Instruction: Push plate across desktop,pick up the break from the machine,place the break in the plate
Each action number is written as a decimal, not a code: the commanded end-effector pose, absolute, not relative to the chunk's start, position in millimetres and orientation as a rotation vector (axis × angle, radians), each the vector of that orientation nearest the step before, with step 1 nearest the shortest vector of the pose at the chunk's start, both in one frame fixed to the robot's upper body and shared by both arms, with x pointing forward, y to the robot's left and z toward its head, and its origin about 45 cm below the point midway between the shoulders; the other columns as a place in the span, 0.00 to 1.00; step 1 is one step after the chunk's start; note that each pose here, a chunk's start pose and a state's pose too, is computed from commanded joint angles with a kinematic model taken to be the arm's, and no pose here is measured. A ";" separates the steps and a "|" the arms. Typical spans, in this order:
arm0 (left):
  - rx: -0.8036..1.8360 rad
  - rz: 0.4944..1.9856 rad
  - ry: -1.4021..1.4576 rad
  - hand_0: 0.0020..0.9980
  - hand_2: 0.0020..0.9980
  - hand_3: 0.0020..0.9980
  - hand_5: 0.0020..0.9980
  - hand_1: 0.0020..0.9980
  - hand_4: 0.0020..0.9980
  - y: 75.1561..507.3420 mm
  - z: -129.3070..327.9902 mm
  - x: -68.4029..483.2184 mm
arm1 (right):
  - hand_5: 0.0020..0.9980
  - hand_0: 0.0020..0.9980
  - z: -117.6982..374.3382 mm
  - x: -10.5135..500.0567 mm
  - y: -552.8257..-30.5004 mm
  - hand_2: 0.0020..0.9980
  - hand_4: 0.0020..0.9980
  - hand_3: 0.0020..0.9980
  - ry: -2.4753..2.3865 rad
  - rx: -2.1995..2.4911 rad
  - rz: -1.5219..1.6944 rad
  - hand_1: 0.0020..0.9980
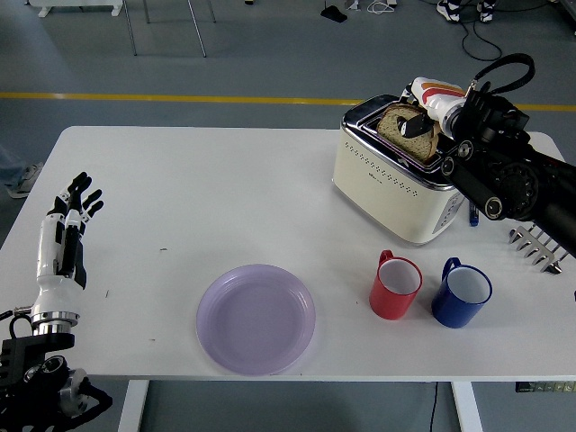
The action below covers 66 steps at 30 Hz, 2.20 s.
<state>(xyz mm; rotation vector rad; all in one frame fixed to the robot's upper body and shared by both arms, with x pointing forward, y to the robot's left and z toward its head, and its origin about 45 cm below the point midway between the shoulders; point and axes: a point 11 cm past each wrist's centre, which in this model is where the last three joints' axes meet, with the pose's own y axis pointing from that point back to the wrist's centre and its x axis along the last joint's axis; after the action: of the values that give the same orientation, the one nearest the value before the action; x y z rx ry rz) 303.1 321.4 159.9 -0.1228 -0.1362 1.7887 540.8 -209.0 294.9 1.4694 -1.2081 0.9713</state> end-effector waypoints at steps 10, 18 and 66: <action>-0.106 1.813 -0.127 0.80 0.90 0.87 0.90 0.83 0.50 329.2 154.9 293.9 | 0.03 0.25 340.3 536.9 -208.2 0.37 0.28 0.43 -1.306 1.402 1.180 0.32; -0.096 1.815 -0.113 0.80 0.90 0.87 0.90 0.83 0.50 328.9 150.2 290.0 | 0.00 0.25 383.2 524.2 -209.2 0.36 0.24 0.42 -1.442 1.345 1.334 0.31; -0.109 1.827 -0.072 0.80 0.90 0.87 0.90 0.83 0.50 333.6 148.9 293.1 | 0.00 0.21 179.6 375.6 -82.5 0.34 0.25 0.41 -0.883 2.290 0.372 0.24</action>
<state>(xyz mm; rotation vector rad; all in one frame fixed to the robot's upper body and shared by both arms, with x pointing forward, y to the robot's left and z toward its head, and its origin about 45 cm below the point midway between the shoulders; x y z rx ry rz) 293.1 333.6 148.9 -0.1088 -0.0716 1.8273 375.6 -82.5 179.6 2.2901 -0.8830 0.3717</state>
